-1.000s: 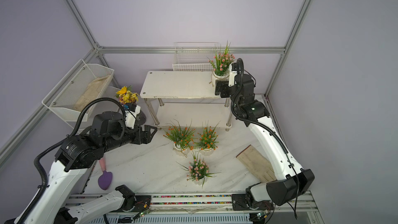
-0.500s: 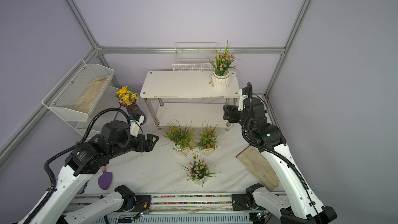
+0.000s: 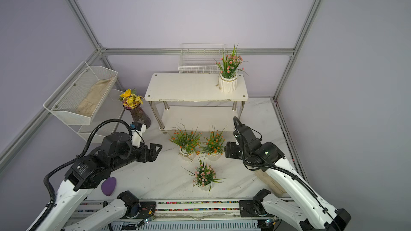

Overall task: Place the baby's breath potted plants on the rack by color
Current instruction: Pick up the baby's breath potted plant from the center of the board.

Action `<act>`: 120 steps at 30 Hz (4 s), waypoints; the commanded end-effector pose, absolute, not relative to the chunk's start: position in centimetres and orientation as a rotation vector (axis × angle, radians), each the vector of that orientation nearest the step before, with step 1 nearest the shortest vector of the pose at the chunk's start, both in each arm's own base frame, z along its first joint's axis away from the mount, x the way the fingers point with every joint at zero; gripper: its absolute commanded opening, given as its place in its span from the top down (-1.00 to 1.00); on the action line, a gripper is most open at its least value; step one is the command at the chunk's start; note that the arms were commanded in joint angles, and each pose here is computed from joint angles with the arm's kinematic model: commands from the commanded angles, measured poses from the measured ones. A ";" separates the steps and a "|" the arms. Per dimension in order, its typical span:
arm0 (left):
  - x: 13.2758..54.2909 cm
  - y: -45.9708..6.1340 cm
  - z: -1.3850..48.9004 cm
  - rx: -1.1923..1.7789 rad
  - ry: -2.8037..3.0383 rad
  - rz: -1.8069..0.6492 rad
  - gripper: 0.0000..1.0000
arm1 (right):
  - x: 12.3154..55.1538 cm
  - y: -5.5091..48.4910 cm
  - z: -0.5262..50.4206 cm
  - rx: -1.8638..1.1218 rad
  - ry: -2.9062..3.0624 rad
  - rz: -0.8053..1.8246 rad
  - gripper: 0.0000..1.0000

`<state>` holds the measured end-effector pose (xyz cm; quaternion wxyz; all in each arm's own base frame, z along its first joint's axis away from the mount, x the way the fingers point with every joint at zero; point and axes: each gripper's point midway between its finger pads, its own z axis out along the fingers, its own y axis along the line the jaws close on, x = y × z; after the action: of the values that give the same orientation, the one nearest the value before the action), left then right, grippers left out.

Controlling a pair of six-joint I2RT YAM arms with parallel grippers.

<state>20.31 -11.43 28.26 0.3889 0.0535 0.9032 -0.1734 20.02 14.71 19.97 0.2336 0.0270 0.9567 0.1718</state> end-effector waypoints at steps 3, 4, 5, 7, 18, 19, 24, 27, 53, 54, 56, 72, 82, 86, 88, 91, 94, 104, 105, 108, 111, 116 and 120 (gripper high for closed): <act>20.6 -11.4 28.2 0.125 2.272 -0.446 -0.87 | 16.2 17.3 16.0 0.134 2.760 0.502 -0.23; 20.5 -11.3 28.3 0.122 2.268 -0.447 -0.87 | 15.8 17.6 15.3 0.132 2.770 0.503 -0.22; 20.4 -11.2 28.3 0.118 2.265 -0.445 -0.88 | 15.4 18.0 14.7 0.128 2.772 0.516 -0.22; 20.2 -11.0 28.3 0.109 2.260 -0.443 -0.88 | 15.0 18.3 13.7 0.134 2.777 0.528 -0.20; 19.6 -10.9 28.3 0.101 2.264 -0.470 -0.88 | 14.1 21.1 11.1 0.087 2.787 0.621 -0.04; 19.6 -10.9 28.2 0.101 2.266 -0.469 -0.89 | 14.1 21.3 11.1 0.079 2.787 0.622 -0.03; 19.6 -10.9 27.9 0.099 2.275 -0.464 -0.89 | 14.1 21.7 10.6 0.056 2.799 0.590 0.05; 19.6 -10.9 27.9 0.101 2.273 -0.465 -0.89 | 14.1 22.0 10.3 0.046 2.805 0.584 0.12; 18.9 -10.8 26.2 0.107 2.288 -0.478 -0.90 | 15.0 23.7 9.7 -0.062 2.848 0.448 0.82; 18.9 -10.9 26.2 0.109 2.283 -0.483 -0.92 | 15.1 23.9 10.0 -0.074 2.844 0.453 0.83; 18.9 -11.1 26.3 0.114 2.266 -0.503 -0.94 | 15.3 24.2 11.0 -0.085 2.835 0.456 0.84; 17.8 -17.0 29.9 0.307 1.898 -0.963 -1.00 | 20.6 29.0 22.6 -0.318 2.722 0.627 0.84; 20.9 -18.4 35.6 0.296 1.790 -0.911 -1.00 | 24.8 29.0 29.1 -0.357 2.641 0.650 0.84; 21.6 -20.4 40.3 0.470 1.695 -0.845 -1.00 | 26.6 28.6 31.4 -0.360 2.609 0.660 0.84; 21.3 -21.1 42.1 0.561 1.630 -0.819 -1.00 | 27.1 28.7 32.5 -0.370 2.597 0.660 0.84; 20.3 -21.5 44.2 0.698 1.512 -0.750 -1.00 | 27.6 28.9 33.8 -0.385 2.584 0.667 0.84; 19.3 -21.6 44.4 0.828 1.449 -0.677 -1.00 | 28.2 28.9 34.7 -0.388 2.575 0.680 0.84; 20.7 -21.2 39.8 0.949 1.446 -0.454 -1.00 | 29.2 28.5 35.8 -0.400 2.577 0.726 0.84; 21.2 -21.3 39.5 0.943 1.441 -0.440 -1.00 | 29.2 28.4 35.8 -0.400 2.575 0.727 0.84; 22.6 -22.2 38.7 0.954 1.464 -0.430 -1.00 | 29.1 28.5 36.1 -0.406 2.570 0.740 0.84; 23.8 -23.1 38.6 0.950 1.485 -0.430 -1.00 | 29.0 28.7 36.0 -0.420 2.572 0.750 0.84; 25.1 -24.3 38.2 0.941 1.497 -0.453 -1.00 | 28.7 28.7 36.0 -0.433 2.563 0.764 0.84; 25.3 -25.0 38.4 0.953 1.483 -0.478 -1.00 | 28.5 28.8 36.0 -0.447 2.560 0.782 0.84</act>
<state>25.48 -24.61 35.10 0.5704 0.4149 0.6806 -0.1980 29.09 28.53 33.47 0.1833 -0.1459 0.9406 0.2457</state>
